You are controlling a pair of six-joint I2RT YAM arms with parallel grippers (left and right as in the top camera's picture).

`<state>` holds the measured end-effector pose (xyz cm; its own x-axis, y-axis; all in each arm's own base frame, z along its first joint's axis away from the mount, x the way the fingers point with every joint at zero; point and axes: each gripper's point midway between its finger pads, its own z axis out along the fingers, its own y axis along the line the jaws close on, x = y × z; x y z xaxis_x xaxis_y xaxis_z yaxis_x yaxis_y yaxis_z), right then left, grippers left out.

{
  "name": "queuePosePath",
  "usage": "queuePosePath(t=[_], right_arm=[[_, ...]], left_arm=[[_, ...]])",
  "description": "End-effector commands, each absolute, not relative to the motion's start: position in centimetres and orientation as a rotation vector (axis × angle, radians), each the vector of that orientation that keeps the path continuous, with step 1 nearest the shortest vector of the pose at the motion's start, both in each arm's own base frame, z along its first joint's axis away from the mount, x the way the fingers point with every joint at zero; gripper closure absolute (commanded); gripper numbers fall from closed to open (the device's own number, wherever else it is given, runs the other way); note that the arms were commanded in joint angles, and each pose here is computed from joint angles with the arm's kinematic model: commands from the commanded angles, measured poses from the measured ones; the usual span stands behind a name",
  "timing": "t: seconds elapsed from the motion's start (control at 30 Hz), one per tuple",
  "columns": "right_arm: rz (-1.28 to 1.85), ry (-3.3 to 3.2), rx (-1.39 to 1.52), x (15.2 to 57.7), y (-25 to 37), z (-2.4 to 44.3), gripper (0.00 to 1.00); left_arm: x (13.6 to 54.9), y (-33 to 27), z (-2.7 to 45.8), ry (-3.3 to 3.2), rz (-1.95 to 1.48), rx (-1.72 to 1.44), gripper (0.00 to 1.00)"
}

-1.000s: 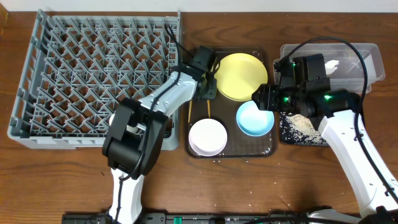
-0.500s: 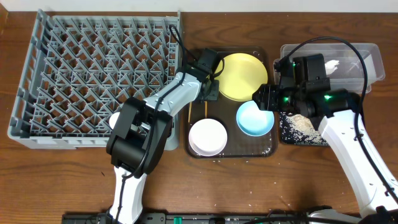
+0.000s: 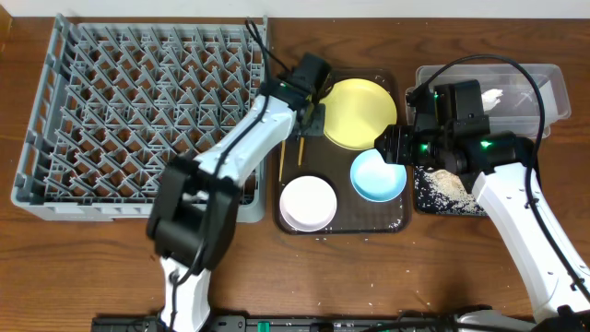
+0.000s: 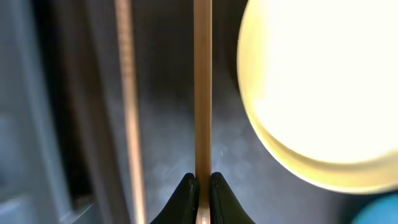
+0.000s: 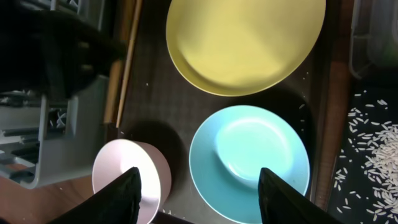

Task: Sort waste into correct bins and load items into the dishwasher
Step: 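Grasp a wooden chopstick on the brown tray with the left gripper, then carry the chopstick to the dish rack and drop it in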

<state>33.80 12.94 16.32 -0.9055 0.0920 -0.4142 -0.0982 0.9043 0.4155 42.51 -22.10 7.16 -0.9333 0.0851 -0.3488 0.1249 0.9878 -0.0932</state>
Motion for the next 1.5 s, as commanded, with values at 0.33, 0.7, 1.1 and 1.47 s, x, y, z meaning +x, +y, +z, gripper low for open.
queuePosePath(t=[0.33, 0.7, 1.1, 1.47], right_arm=[[0.616, 2.613, -0.035, 33.9, 13.1, 17.1, 0.42], [0.616, 2.612, -0.035, 33.9, 13.1, 17.1, 0.46], [0.616, 2.613, -0.035, 33.9, 13.1, 17.1, 0.48], [0.616, 2.611, -0.035, 33.9, 13.1, 17.1, 0.47]], left_arm=[[44.4, -11.6, 15.8, 2.629, 0.107, -0.007, 0.92], [43.9, -10.3, 12.0, 2.761, 0.039, 0.080, 0.87], [42.6, -10.9, 9.3, 2.869, 0.025, 0.052, 0.85], [42.3, -19.1, 16.4, 2.633, -0.213, 0.310, 0.51]])
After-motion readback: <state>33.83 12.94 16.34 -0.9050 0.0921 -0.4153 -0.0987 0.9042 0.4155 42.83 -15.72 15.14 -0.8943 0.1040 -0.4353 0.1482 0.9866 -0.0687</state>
